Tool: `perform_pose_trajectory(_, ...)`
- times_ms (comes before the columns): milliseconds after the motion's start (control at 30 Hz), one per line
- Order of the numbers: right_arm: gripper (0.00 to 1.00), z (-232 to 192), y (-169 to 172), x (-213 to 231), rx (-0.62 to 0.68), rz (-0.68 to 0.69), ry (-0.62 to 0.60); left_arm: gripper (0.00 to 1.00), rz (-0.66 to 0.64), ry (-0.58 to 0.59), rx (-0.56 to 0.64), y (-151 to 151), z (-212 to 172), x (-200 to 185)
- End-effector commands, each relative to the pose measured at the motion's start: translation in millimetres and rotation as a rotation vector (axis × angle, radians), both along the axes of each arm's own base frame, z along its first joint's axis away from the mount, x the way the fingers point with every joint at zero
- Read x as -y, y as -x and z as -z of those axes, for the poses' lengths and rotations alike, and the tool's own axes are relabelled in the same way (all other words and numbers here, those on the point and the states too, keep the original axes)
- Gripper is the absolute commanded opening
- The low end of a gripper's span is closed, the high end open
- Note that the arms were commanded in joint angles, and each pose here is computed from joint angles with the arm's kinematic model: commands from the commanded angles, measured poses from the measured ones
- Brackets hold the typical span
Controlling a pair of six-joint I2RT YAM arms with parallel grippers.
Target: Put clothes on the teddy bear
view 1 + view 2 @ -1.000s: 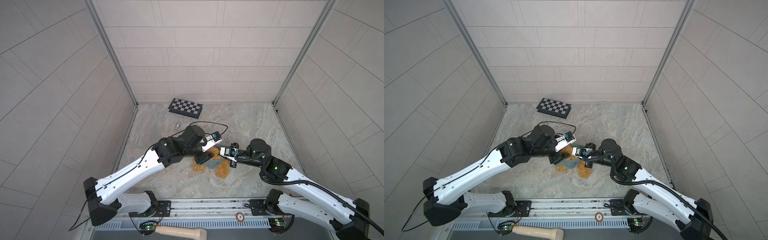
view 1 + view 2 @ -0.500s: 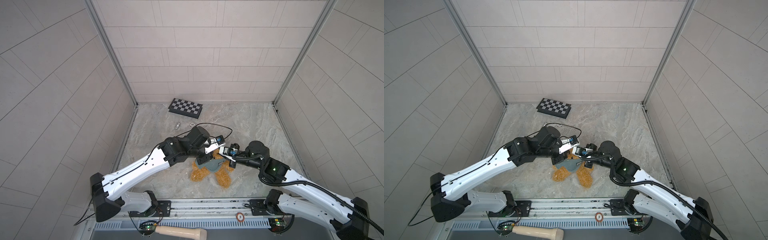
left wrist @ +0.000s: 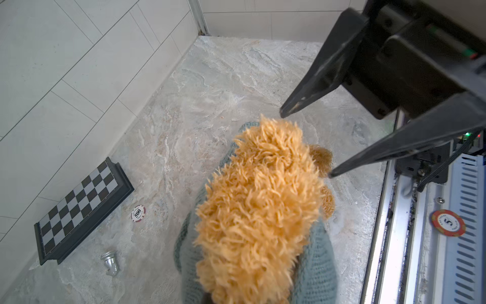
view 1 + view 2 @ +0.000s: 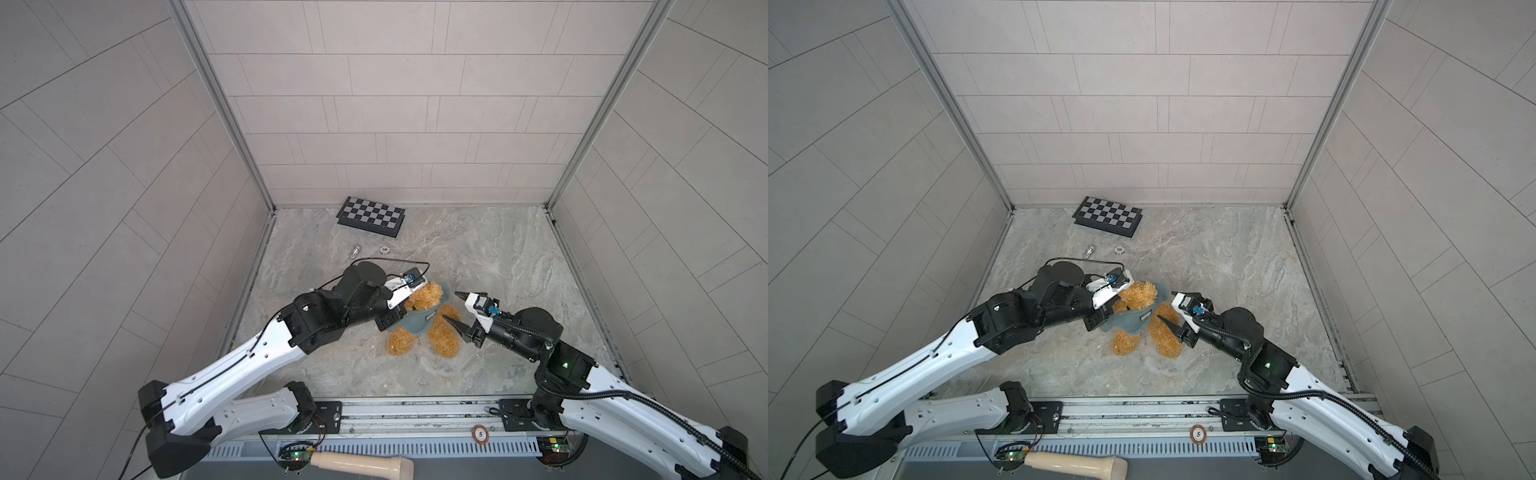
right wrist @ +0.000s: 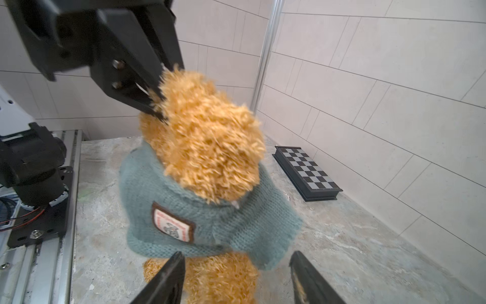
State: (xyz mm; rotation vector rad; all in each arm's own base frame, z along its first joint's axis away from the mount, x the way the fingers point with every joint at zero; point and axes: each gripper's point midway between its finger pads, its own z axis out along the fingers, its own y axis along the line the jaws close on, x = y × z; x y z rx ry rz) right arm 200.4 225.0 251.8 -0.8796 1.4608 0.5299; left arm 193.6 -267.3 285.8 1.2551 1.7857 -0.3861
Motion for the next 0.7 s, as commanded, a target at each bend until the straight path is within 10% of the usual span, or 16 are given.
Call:
perform_pose_trajectory(0, 0.65, -26.8, -13.5, -0.4, 0.061, 0.035, -0.071, 0.00, 0.029, 0.060, 0.007, 6.5, -11.1, 2.8)
perform_pose_trajectory(467, 0.00, -24.5, -9.6, -19.8, 0.116, -0.080, -0.021, 0.00, 0.012, 0.075, 0.017, 8.0, -13.8, -3.2)
perform_pose_trajectory(667, 0.00, -17.4, -9.2, -15.8, 0.073, -0.062, -0.020, 0.00, -0.181, 0.125, 0.063, -22.5, -32.3, -24.3)
